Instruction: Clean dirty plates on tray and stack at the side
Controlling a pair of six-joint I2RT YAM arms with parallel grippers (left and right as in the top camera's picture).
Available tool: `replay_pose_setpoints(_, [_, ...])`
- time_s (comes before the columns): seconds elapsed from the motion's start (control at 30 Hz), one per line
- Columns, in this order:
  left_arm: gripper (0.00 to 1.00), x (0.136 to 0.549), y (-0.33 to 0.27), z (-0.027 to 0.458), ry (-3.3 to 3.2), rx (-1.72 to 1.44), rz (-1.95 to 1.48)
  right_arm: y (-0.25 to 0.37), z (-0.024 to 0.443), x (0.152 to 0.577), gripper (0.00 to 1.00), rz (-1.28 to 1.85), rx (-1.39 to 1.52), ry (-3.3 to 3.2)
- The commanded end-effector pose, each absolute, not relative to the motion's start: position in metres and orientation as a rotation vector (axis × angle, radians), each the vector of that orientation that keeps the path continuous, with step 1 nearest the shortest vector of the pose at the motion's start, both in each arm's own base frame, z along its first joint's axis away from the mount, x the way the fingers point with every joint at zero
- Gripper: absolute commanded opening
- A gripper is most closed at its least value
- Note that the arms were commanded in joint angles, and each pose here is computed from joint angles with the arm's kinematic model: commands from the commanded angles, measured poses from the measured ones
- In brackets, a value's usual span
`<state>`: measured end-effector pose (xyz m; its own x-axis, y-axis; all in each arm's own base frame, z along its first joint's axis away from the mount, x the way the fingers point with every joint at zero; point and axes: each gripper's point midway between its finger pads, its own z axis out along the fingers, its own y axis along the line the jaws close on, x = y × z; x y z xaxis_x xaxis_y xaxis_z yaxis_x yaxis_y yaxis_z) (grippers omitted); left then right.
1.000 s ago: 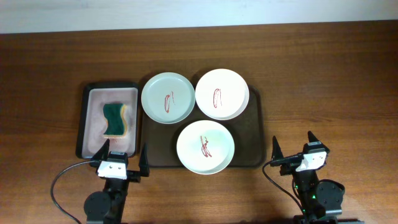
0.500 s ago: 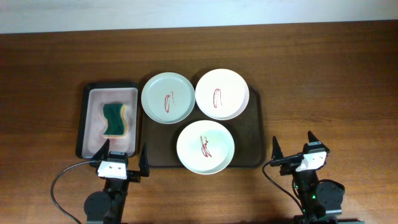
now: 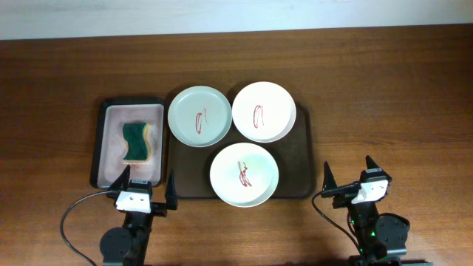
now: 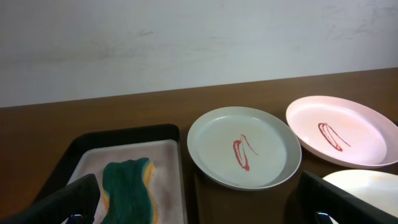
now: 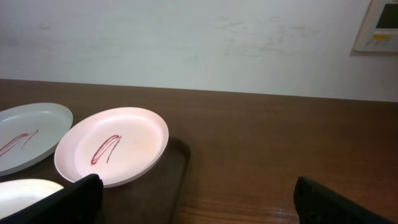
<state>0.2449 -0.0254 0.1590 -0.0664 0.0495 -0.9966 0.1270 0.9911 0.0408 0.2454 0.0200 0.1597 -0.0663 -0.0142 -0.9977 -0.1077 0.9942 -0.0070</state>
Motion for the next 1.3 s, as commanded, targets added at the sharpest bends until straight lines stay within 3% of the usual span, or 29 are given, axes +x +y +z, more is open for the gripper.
replay_pose_setpoints(0.0, [0.99,0.245,-0.024,0.158,1.637,0.144,-0.041,0.021,0.159,0.245,0.99,0.077,-0.104,1.632])
replay_pose_setpoints(0.7, [0.99,0.241,-0.023,0.184,1.886,0.126,-0.062,0.021,0.192,0.238,0.99,0.146,-0.032,1.813])
replay_pose_setpoints(1.27, [0.99,0.281,-0.034,0.210,2.457,0.164,-0.136,0.036,0.213,0.291,0.99,0.249,-0.033,2.400])
